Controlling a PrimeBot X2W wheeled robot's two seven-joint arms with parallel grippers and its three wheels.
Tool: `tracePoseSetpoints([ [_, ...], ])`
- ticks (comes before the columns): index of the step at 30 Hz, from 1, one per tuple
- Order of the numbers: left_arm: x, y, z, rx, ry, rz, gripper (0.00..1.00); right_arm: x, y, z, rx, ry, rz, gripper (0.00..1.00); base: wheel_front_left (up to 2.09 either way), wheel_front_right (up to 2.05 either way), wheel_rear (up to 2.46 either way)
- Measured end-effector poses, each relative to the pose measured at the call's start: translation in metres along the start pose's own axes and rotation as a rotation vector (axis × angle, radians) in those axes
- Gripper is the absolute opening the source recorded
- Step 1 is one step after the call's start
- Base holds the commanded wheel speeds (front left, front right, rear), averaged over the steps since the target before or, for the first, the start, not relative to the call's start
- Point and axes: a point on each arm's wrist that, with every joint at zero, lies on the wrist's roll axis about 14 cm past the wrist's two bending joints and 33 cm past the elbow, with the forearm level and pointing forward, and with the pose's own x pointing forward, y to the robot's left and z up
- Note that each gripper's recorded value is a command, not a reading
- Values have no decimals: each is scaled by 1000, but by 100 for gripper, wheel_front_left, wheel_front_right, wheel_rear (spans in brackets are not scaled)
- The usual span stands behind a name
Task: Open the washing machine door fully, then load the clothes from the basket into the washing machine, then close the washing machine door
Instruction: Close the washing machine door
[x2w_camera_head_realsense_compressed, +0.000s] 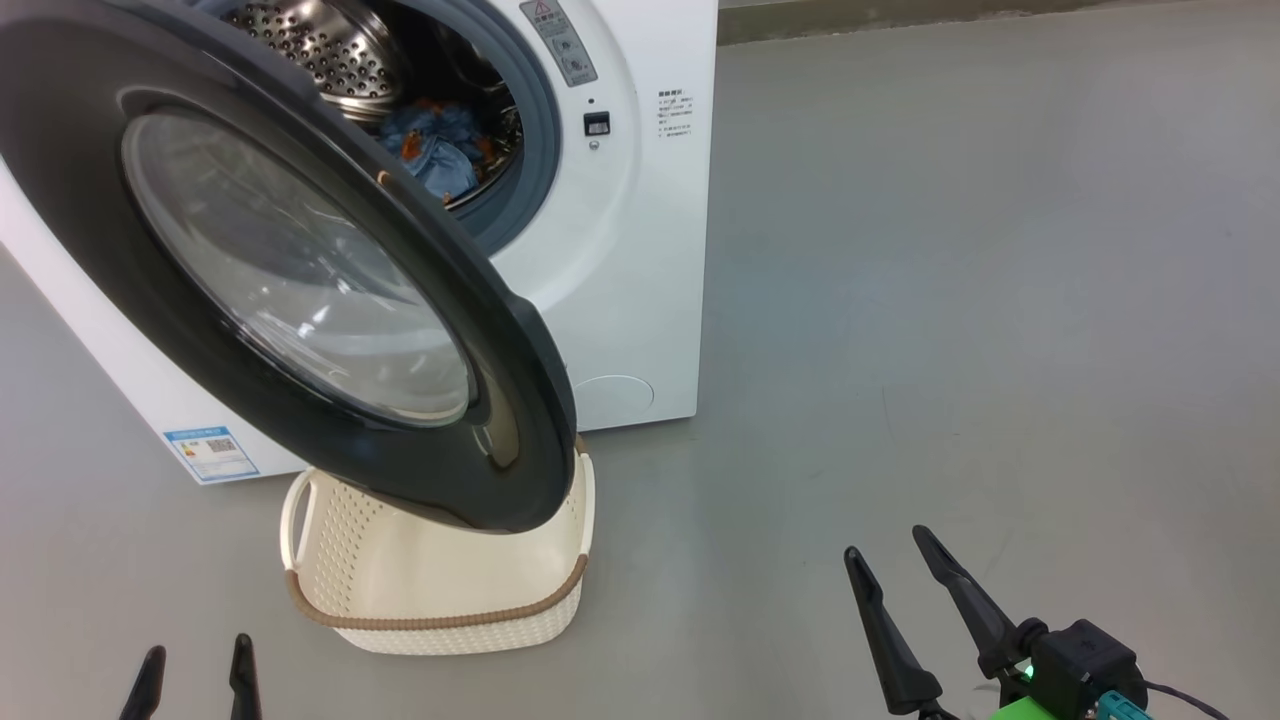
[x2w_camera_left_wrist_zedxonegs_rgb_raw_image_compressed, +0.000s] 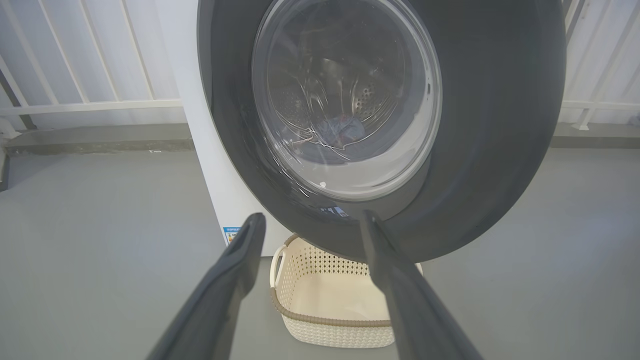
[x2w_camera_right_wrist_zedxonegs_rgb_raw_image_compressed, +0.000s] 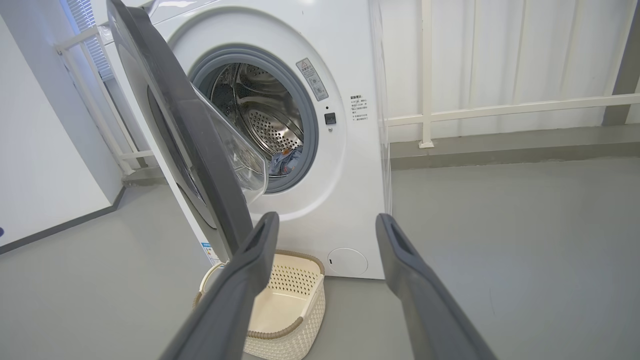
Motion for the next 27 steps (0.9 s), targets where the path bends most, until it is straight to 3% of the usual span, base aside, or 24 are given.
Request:
tracePoseSetpoints([
  [27,-1,2,1,-7,-10,8,100,0,0,-1,2,4,-1,100,0,0,0],
])
